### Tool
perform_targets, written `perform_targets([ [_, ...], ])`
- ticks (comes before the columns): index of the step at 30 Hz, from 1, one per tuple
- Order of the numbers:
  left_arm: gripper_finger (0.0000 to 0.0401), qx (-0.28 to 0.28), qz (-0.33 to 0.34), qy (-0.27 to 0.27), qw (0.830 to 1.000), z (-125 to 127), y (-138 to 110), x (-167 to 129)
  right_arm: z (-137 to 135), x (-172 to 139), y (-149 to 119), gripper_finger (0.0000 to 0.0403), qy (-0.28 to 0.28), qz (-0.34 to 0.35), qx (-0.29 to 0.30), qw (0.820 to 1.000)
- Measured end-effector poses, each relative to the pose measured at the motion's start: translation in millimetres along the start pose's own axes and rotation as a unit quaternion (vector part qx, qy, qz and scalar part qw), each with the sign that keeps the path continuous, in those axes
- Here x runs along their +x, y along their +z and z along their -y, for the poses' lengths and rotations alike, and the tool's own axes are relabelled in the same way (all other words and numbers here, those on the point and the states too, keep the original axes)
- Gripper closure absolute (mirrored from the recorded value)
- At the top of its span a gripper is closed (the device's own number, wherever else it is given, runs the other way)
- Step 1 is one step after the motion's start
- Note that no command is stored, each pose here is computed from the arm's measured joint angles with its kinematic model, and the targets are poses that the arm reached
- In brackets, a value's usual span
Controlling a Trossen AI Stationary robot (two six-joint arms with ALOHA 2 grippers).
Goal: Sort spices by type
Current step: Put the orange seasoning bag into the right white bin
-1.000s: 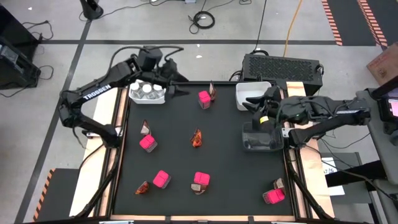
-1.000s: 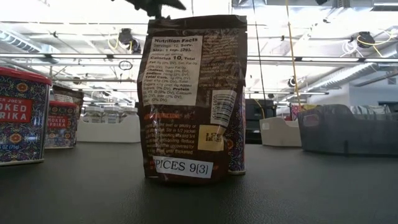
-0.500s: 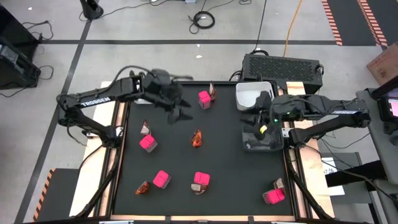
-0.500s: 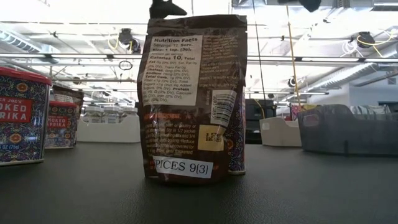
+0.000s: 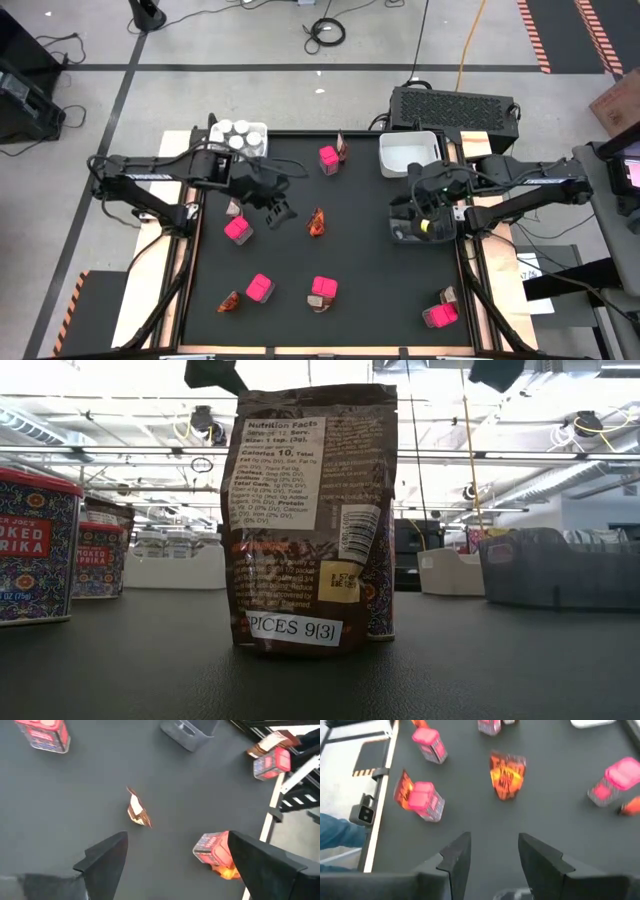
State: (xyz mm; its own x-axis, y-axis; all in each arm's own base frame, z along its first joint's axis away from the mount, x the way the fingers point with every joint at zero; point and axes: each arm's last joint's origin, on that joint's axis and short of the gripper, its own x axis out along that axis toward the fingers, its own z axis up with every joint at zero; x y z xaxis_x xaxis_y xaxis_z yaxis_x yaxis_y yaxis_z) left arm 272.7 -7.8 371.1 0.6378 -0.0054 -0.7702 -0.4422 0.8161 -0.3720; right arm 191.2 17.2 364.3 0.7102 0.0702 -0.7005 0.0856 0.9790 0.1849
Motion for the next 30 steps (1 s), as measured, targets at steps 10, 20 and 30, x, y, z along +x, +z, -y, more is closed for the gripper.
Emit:
perform_targets([
  [10, 0.0056, 0.070, -0.086, -0.020, 0.994, 22, -27, 11, -18, 1, -4, 0.0243, 0.096, -0.038, 0.067, 0.992],
  [20, 0.0057, 0.170, -0.178, -0.031, 0.969, 57, -79, 5, -35, 11, -2, 0.0243, 0.113, -0.027, 0.041, 0.992],
  [30, 0.0057, 0.005, -0.308, 0.022, 0.951, 73, -130, -13, -38, 25, 2, 0.0243, 0.109, -0.032, -0.013, 0.994],
])
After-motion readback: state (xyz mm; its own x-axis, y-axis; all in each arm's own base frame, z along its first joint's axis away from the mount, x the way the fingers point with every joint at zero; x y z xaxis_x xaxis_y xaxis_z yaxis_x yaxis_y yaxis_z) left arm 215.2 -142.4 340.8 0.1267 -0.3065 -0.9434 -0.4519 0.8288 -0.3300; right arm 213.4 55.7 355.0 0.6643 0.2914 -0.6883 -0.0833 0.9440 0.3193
